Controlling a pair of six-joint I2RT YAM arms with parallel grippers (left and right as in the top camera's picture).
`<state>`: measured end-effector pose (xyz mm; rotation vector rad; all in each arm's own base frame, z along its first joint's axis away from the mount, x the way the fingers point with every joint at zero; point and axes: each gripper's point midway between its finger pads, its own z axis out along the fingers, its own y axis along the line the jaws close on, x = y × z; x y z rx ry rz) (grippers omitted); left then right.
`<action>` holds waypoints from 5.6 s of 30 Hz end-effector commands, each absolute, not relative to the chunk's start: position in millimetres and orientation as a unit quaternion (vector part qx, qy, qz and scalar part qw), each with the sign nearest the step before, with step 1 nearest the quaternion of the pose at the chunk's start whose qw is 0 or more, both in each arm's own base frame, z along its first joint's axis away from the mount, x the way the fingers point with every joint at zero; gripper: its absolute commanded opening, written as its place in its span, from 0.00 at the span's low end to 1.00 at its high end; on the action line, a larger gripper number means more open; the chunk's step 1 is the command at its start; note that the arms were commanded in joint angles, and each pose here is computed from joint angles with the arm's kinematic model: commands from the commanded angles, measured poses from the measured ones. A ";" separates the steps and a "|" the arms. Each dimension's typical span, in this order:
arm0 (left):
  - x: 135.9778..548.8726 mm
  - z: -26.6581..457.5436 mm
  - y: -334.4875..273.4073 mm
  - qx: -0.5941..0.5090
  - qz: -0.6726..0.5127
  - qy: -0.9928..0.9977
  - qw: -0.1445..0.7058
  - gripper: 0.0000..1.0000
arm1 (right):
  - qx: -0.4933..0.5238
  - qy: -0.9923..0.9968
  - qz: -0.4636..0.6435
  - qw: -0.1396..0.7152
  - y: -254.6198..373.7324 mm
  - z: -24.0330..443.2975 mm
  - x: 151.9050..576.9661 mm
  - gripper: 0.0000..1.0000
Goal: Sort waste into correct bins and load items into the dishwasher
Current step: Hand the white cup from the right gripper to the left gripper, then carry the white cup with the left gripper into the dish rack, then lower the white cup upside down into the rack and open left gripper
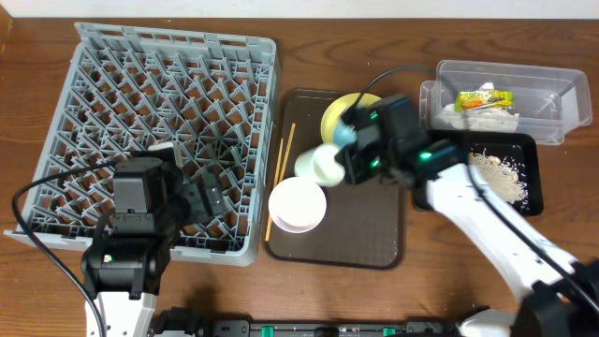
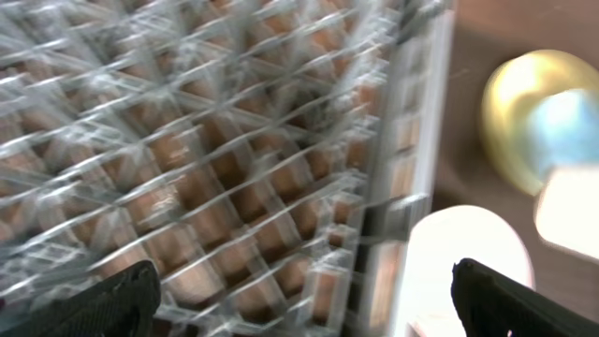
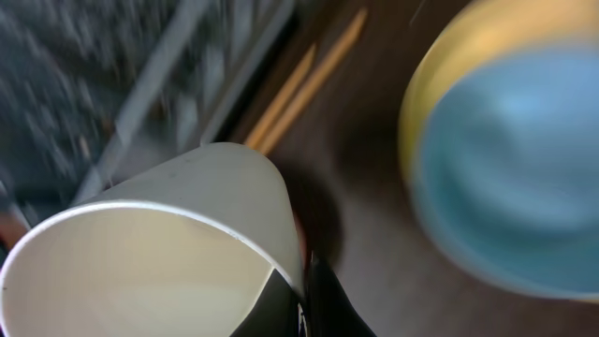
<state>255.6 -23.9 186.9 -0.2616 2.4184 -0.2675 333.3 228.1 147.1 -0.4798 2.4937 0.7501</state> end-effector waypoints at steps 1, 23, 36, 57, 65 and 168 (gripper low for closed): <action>264.8 206.5 -67.0 -0.089 -0.240 0.908 0.332 0.99 | -0.129 0.902 0.307 0.274 213.5 177.1 350.9 0.01; 293.9 290.7 -214.5 0.106 -0.647 0.726 0.208 1.00 | -0.250 0.723 0.585 0.268 260.6 284.0 320.1 0.01; 281.6 308.9 -234.0 0.151 -0.662 0.701 0.218 0.88 | -0.262 0.716 0.595 0.254 267.1 285.1 310.6 0.01; 281.8 314.1 -234.6 0.166 -0.661 0.693 0.234 0.60 | -0.257 0.721 0.598 0.239 267.9 281.6 306.6 0.01; 281.7 313.8 -234.6 0.193 -0.651 0.687 0.259 0.41 | -0.248 0.724 0.597 0.241 260.1 281.0 311.6 0.17; 265.0 121.8 29.1 -0.248 -0.081 0.953 0.151 0.68 | -0.119 0.943 0.213 0.227 112.2 183.8 321.3 0.49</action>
